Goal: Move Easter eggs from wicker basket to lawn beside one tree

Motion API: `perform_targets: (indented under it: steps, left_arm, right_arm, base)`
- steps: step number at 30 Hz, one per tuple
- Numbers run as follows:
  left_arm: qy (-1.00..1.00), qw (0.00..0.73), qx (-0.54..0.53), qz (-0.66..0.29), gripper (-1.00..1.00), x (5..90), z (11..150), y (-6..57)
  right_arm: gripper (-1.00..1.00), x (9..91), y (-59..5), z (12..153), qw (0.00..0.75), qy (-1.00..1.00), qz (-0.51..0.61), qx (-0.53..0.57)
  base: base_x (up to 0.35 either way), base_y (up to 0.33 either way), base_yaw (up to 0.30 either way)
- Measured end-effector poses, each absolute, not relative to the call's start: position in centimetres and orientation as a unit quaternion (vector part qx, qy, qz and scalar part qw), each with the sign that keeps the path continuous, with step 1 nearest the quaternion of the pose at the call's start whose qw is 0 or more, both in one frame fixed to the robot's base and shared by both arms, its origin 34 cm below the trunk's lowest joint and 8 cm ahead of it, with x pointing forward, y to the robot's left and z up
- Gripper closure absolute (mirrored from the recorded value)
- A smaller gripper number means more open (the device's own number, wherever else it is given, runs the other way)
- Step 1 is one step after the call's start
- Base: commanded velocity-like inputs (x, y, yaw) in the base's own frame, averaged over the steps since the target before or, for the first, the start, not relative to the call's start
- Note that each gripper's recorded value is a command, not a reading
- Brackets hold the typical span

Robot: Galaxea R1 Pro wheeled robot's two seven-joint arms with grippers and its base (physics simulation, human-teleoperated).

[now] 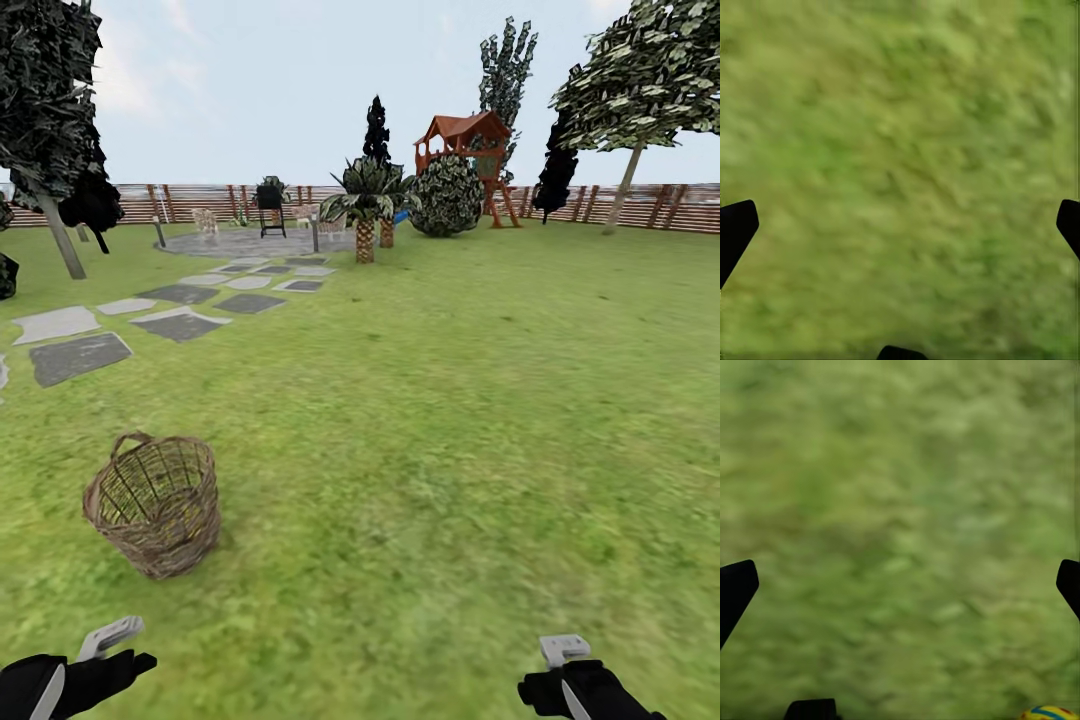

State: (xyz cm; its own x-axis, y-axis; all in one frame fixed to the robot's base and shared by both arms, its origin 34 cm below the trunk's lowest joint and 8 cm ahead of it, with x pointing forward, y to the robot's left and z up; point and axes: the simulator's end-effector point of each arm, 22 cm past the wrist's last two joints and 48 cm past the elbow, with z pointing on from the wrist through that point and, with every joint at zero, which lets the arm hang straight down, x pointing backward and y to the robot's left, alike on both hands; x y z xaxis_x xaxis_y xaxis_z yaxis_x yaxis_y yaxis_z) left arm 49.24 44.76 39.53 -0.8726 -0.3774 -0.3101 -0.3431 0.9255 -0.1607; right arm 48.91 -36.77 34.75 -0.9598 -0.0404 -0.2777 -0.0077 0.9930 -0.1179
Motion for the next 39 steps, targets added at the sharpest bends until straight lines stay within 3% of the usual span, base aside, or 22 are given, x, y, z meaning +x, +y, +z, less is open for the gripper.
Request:
perform_targets:
  steps: [39]
  left_arm:
    - [0.966, 0.168, -0.186, -0.055, -1.00, 50.6, 47.3, 44.0]
  right_arm:
    - [-1.00, 50.3, -36.6, 42.7, 0.141, 0.988, -0.058, -0.013]
  base:
    - [0.000, 0.000, 0.000]
